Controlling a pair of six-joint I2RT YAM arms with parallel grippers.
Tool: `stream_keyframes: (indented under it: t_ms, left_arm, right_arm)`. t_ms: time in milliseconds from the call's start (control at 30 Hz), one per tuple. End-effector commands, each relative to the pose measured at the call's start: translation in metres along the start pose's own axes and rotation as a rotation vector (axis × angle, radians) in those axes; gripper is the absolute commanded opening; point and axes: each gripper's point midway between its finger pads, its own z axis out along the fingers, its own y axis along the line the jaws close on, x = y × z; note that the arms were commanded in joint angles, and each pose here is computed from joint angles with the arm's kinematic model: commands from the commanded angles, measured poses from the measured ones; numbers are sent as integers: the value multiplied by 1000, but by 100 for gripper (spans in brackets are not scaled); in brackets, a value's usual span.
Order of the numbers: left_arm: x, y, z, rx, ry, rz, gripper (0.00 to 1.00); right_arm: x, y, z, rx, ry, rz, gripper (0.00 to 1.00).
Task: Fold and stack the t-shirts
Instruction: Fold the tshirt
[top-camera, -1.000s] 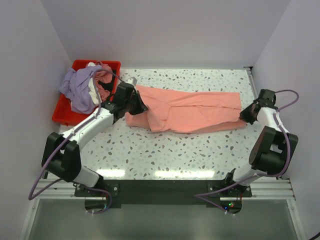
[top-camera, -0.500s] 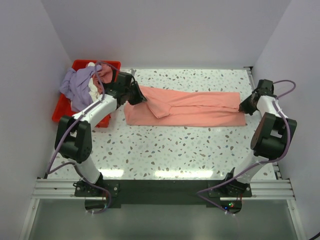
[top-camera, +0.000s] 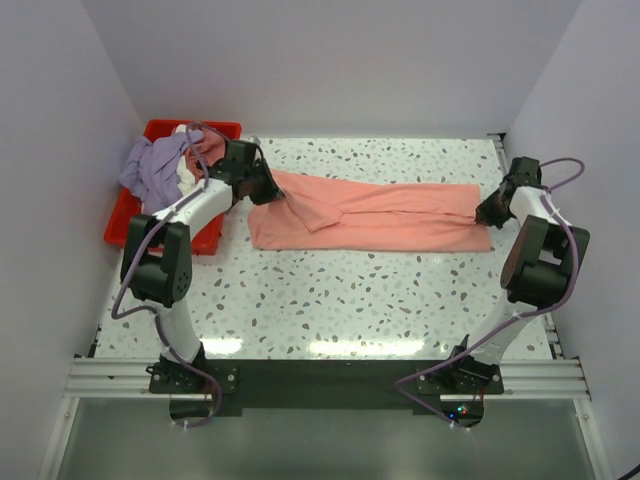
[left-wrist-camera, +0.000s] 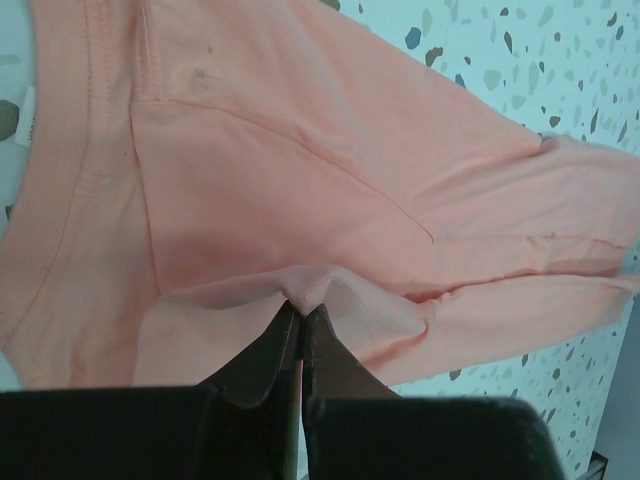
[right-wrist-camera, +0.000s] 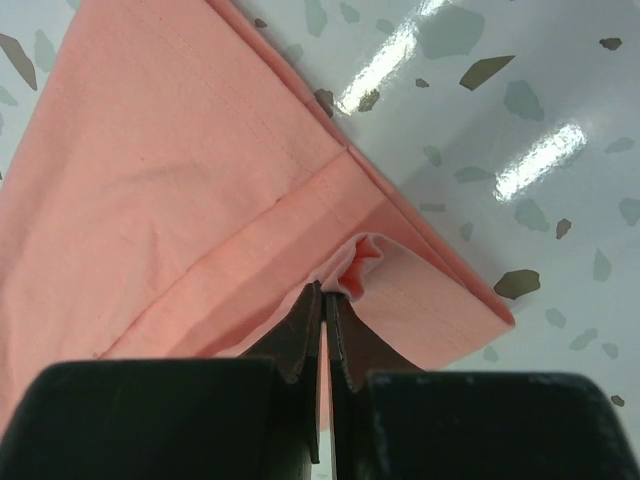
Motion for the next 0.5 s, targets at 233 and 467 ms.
stream_keyframes:
  t_ms: [233,467]
  left_arm:
    - [-34,0,19,-16,-66,23,0]
    - [-41,15,42,-82,-59,25,24]
  right_arm:
    - [-26,11,8,-14,-65,-22,0]
    - [-28,15,16,-24,-62,-36,28]
